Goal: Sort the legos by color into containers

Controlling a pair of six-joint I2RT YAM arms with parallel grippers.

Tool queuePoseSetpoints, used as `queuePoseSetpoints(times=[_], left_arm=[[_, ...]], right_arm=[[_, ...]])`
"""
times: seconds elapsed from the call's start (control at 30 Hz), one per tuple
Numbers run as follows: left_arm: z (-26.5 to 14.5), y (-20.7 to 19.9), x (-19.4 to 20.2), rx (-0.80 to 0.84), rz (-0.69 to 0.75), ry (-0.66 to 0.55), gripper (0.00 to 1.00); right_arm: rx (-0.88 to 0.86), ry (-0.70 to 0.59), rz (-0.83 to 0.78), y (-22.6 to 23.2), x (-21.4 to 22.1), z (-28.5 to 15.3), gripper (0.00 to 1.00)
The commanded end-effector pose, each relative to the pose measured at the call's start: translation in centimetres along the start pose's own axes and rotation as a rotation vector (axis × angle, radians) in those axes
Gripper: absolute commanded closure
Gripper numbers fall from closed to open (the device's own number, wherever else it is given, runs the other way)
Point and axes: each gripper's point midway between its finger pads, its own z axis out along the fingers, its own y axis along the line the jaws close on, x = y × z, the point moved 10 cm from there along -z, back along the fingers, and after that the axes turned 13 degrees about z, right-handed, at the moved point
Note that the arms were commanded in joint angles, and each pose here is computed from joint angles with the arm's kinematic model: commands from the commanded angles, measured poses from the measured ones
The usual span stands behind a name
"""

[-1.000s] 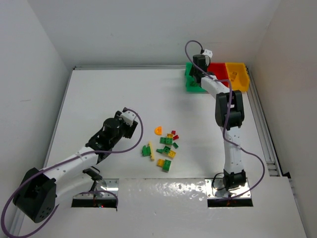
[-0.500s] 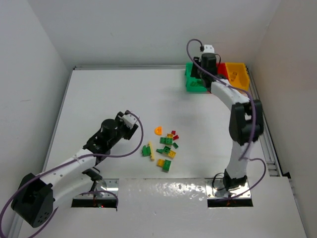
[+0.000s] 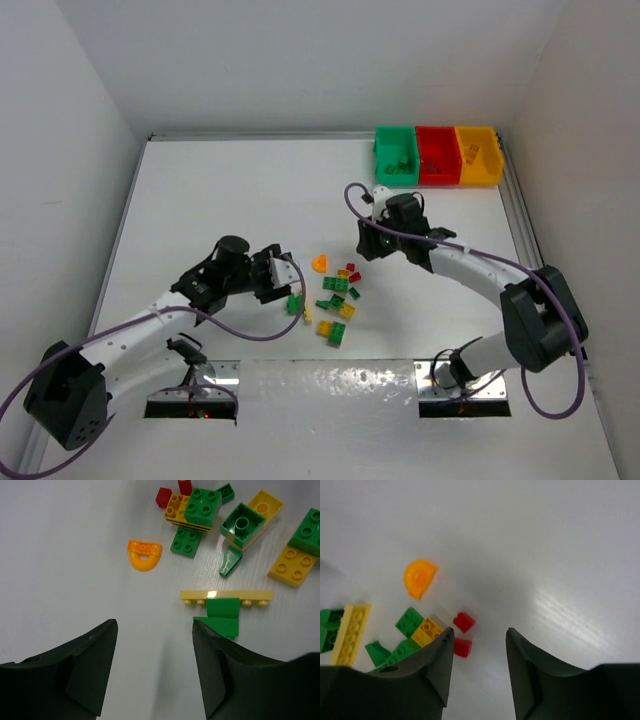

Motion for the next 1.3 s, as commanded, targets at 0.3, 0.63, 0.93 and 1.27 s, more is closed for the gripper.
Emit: queuePoseSetpoints(times=[0.3,0.63,0.93,1.27], left_arm=[[-0.4,-0.4,-1.1,-0.081,-0.020,-0.037,0.41],[-0.7,-0.4,-1.1,-0.118,-0.019,-0.035,0.41],[-0.6,-0.6,-0.9,-0.125,-0.028,-0.026,0.41],[-0.5,-0.5,-0.7,-0.134,-0.039,-0.019,0.41]], right_arm=[[0.140,0.070,0.090,2.5,5.4,-1.5,0.61],[0.105,0.195,-0.120,3.1,7.9,-0.7,0.56],[0.053,0.215,-0.123,3.9,9.5,0.4,0.57],[0.134,0.171,-0.133,3.3,9.8,1.6,0.68]])
